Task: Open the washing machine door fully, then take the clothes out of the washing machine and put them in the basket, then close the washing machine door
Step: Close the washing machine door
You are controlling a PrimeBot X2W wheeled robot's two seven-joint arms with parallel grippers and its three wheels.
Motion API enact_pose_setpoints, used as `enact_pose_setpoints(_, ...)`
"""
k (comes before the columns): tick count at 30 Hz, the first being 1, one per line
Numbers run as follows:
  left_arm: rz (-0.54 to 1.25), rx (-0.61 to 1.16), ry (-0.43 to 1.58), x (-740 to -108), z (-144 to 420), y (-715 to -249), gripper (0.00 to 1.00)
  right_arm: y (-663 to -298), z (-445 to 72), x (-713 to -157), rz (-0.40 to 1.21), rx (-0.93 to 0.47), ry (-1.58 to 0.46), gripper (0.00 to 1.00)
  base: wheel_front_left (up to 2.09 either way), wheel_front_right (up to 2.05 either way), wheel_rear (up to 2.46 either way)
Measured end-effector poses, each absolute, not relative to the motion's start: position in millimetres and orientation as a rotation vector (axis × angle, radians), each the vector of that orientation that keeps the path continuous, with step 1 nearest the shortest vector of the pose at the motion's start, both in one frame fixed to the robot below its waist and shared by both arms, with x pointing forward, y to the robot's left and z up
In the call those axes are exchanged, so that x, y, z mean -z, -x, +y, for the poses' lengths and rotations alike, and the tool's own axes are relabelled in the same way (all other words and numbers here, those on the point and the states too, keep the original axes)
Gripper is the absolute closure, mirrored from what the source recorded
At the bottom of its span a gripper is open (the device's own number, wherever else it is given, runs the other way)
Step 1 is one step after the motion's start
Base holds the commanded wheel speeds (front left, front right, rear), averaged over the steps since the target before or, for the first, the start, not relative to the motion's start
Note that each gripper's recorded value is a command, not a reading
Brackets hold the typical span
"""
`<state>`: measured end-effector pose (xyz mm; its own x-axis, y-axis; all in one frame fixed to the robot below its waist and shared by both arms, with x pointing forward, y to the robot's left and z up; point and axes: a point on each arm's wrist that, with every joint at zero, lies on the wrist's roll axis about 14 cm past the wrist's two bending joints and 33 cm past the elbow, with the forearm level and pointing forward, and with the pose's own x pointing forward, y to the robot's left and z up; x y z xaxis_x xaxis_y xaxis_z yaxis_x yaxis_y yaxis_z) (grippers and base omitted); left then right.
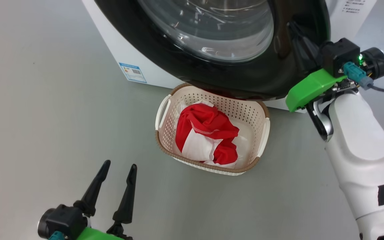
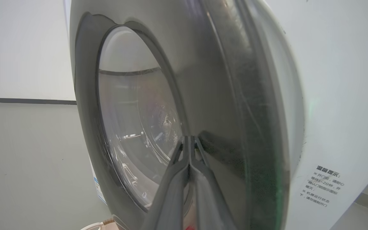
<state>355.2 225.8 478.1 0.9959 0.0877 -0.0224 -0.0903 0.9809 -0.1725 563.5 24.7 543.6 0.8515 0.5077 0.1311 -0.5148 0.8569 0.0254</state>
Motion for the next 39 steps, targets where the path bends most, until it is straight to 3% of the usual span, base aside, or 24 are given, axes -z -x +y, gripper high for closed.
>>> enact_pose_setpoints(26, 0.051, -0.108, 0.142, -467.6, 233.9, -368.8, 0.0, -638.7, 21.8, -556.3, -0.136, -0.491, -0.025, 1.0, 0.0, 0.0, 0.0)
enact_pose_setpoints(39, 0.057, -0.086, 0.128, -464.8, 228.6, -377.5, 0.0, -638.7, 21.0, -556.4, -0.133, -0.472, -0.058, 1.0, 0.0, 0.0, 0.0)
